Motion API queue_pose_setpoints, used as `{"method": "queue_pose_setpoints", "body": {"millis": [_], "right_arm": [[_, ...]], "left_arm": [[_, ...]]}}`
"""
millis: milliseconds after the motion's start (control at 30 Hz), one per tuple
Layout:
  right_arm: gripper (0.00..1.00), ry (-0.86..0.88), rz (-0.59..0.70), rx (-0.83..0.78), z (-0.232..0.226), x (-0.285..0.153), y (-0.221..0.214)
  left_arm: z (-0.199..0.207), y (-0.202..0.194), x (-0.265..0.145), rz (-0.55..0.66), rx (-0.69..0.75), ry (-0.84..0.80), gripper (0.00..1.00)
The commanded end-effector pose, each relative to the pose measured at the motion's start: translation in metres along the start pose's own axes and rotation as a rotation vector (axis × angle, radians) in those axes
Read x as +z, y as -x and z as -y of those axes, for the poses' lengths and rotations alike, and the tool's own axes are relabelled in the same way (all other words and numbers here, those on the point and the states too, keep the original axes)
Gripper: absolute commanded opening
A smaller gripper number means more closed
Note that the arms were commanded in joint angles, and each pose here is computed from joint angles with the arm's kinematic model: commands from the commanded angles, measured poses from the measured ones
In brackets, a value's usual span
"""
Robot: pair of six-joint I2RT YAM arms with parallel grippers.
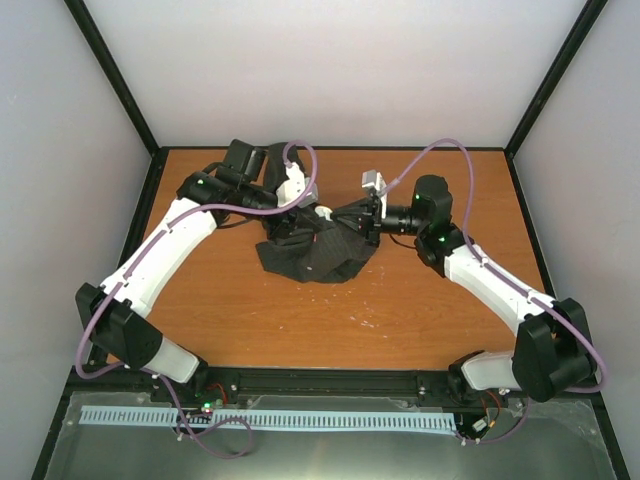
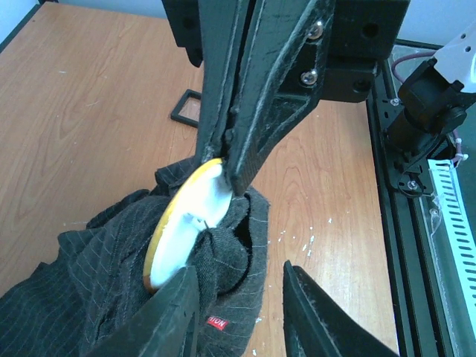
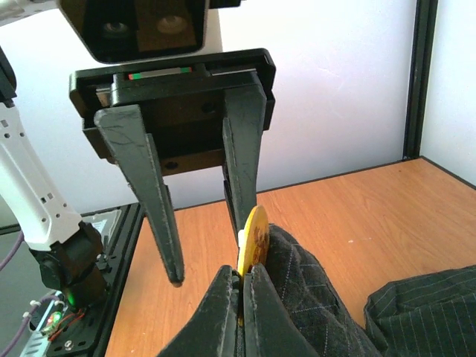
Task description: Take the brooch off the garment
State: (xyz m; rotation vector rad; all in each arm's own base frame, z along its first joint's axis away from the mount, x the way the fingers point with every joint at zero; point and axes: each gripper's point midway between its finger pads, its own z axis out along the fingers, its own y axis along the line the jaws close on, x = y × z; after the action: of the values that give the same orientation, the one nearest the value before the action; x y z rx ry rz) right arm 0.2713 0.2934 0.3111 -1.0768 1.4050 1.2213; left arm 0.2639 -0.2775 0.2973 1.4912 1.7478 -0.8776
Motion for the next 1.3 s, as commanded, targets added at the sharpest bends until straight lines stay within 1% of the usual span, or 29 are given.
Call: {"method": "queue_pose_setpoints", "body": {"millis": [0,133,233,267,300,367,400,467,567,700,833,1000,1100,1167,1267], "right_arm": [[0.02,0.045,0.030,-0.048,-0.019,-0.007,0.014],[0.03,0.034,0.020,-0.055,-0.019,-0.008,0.014],[0.03,0.034,0.022,-0.053,-0.018,-0.009,0.016],[0.03,0.038,0.023,-0.054,-0.018,-0.009,0.017],[0.03,0.043,0.025,-0.055,-0.019,-0.009,0.018],[0.03,0.044,0.025,-0.056,-0.019,-0.009,0.020],[0.03,0.046,0.023,-0.057,-0.019,-0.009,0.020],[0.03,0.047,0.019,-0.057,-0.020,-0.009,0.020],[0.03,0.046,0.020,-0.059,-0.020,-0.009,0.021],[0.03,0.046,0.024,-0.053,-0.018,-0.008,0.023],[0.03,0.046,0.028,-0.057,-0.018,-0.008,0.026],[0.03,0.055,0.026,-0.049,-0.019,-0.007,0.026],[0.03,0.052,0.027,-0.046,-0.017,-0.006,0.027],[0.03,0.045,0.030,-0.042,-0.015,-0.006,0.027],[0.03,0.045,0.036,-0.037,-0.014,-0.005,0.029]], "left_arm": [[-0.007,0.001,0.006,0.010,-0.002,0.007,0.32],[-0.007,0.010,-0.002,0.030,0.003,0.011,0.23],[-0.005,0.017,-0.009,0.048,0.011,0.016,0.23],[-0.005,0.018,-0.011,0.052,0.013,0.019,0.24],[-0.005,0.020,-0.013,0.056,0.013,0.023,0.28],[-0.004,0.024,-0.018,0.063,0.016,0.023,0.44],[-0.003,0.025,-0.021,0.067,0.020,0.022,0.51],[-0.004,0.028,-0.031,0.077,0.034,0.028,0.56],[-0.008,0.026,-0.042,0.093,0.046,0.037,0.59],[-0.008,0.023,-0.040,0.098,0.035,0.003,0.57],[-0.001,0.027,-0.036,0.128,0.023,-0.068,0.51],[-0.002,0.028,-0.030,0.133,0.001,-0.124,0.39],[0.004,0.027,-0.027,0.130,-0.006,-0.164,0.35],[0.008,0.025,-0.023,0.119,-0.007,-0.172,0.34],[0.009,0.020,-0.017,0.099,-0.014,-0.173,0.31]]}}
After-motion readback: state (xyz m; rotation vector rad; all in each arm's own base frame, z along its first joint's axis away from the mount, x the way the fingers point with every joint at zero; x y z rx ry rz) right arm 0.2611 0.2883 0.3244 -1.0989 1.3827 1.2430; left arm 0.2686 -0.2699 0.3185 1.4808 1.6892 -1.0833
